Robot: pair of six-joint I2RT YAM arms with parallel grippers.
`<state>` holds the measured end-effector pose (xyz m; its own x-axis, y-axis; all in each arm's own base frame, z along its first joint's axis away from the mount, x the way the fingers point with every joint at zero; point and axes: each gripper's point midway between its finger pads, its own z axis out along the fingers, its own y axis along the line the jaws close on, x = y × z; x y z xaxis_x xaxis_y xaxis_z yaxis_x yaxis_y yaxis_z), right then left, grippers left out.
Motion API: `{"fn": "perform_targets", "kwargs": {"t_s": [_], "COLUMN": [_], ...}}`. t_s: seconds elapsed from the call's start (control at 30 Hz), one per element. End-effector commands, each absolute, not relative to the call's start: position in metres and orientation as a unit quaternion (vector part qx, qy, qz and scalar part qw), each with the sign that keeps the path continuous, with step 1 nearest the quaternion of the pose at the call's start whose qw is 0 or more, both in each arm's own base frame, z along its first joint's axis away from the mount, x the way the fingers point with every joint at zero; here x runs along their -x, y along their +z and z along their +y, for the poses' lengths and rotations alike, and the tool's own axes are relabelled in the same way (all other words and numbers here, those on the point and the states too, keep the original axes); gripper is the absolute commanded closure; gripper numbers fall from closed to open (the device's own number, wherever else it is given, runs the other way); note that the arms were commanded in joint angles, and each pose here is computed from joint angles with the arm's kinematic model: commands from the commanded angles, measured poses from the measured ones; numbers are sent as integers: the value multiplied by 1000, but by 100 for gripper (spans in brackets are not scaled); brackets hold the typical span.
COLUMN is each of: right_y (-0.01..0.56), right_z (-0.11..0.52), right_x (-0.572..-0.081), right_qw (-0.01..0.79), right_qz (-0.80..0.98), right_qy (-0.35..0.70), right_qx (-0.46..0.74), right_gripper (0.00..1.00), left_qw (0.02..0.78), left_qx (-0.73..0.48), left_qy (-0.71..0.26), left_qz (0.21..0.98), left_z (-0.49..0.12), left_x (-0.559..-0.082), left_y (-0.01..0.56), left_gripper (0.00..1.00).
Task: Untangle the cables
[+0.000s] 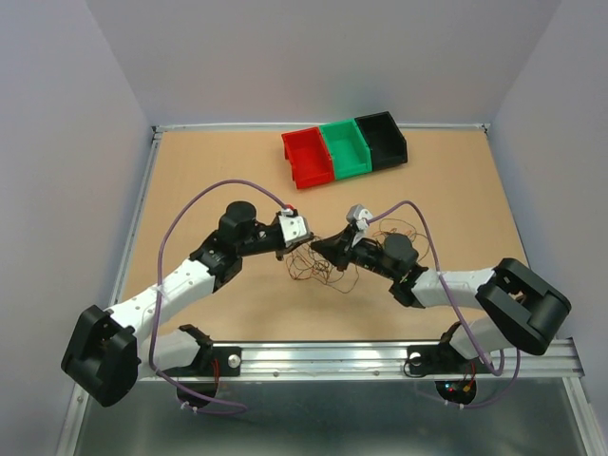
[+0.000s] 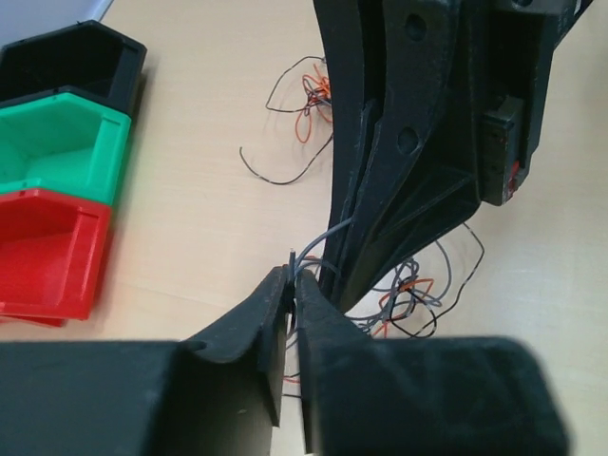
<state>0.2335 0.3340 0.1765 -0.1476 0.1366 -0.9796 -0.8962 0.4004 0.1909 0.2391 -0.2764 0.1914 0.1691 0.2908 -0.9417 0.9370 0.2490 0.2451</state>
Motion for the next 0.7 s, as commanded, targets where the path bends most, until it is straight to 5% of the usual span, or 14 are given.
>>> {"fn": "perform_targets", "kwargs": {"t_s": [0.0,0.1,0.2,0.67], "right_y": [221,226,228,232], "right_z": [329,323,321,310], "right_x": [-237,-234,-230,-241], "right_qw": [629,635,637,651], "right_qz": [563,559,556,569], "right_qy": [450,450,453,440], "right_qx": [290,284,284,240], "right_gripper": [99,100,100,99], "left_qw": [588,593,597,581], "left_qx": [-524,-517,-517,-585], "left_qy": [-278,-268,-267,-276], "left_qz": [551,557,552,495], "left_z": [-279,-275,-273,-269], "left_x": [-251,-254,-252,-227], "left_y": [230,231,233,225], "left_gripper": [61,35,24,16]}}
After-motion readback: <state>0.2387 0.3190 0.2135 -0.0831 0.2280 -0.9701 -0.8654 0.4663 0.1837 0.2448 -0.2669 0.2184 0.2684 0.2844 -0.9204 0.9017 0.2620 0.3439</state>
